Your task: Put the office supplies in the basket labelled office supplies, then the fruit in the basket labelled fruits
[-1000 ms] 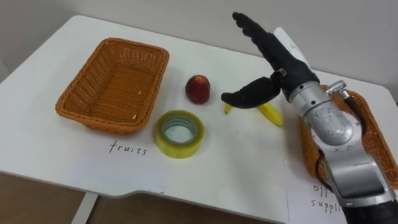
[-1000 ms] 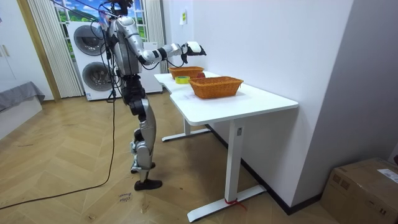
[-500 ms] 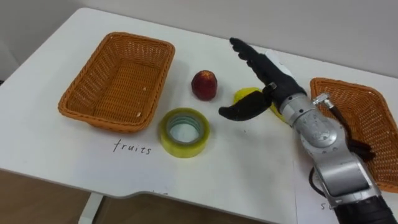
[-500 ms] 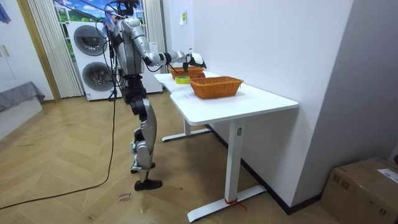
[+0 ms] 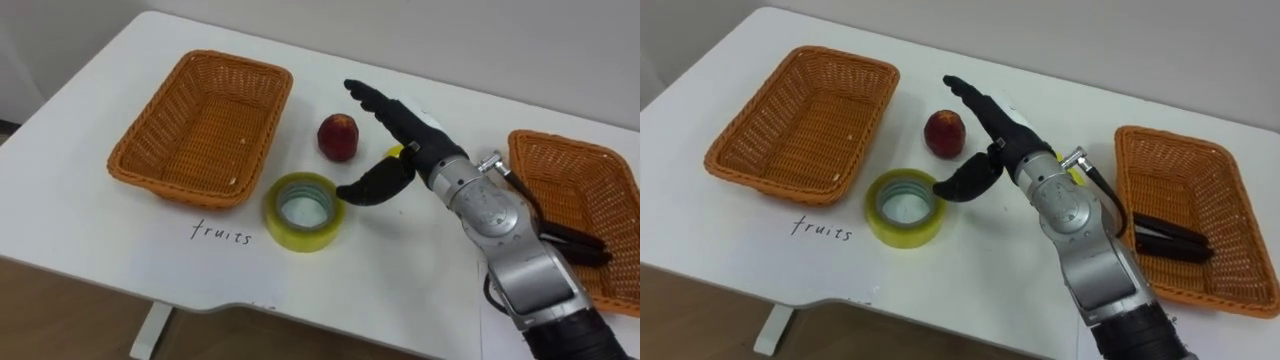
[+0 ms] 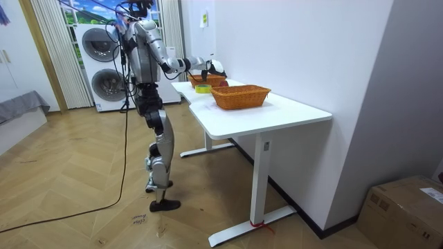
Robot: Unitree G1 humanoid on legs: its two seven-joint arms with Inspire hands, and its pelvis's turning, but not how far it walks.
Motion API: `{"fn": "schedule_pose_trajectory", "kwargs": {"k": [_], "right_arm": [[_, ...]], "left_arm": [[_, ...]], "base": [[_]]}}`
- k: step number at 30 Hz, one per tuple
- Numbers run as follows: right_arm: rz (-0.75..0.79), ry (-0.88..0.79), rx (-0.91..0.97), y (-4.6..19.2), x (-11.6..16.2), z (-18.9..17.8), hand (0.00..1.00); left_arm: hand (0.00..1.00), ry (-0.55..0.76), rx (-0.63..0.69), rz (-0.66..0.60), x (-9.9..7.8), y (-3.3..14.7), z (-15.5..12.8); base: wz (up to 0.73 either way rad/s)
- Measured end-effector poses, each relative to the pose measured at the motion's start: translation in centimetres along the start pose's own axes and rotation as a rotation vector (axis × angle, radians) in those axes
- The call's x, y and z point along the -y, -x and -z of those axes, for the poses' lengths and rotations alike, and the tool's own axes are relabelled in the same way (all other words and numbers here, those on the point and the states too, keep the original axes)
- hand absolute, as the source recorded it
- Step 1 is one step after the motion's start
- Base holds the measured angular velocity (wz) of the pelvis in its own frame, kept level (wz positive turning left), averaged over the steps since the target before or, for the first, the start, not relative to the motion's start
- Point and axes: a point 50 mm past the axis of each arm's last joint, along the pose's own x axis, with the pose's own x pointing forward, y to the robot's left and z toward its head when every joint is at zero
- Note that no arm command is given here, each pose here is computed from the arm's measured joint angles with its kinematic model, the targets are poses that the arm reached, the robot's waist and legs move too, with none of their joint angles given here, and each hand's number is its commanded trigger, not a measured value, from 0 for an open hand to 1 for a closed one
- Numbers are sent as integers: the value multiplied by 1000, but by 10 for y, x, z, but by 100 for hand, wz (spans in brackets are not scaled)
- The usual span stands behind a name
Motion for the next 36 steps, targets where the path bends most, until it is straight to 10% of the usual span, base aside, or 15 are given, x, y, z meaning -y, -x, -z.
{"fn": "schedule_pose_trajectory", "kwargs": {"k": [36], "right_arm": [[-91,-19,-14,-10,-24,-4,0]], "left_arm": [[0,13,-4,33,5,1,-4]], "base": [[1]]}}
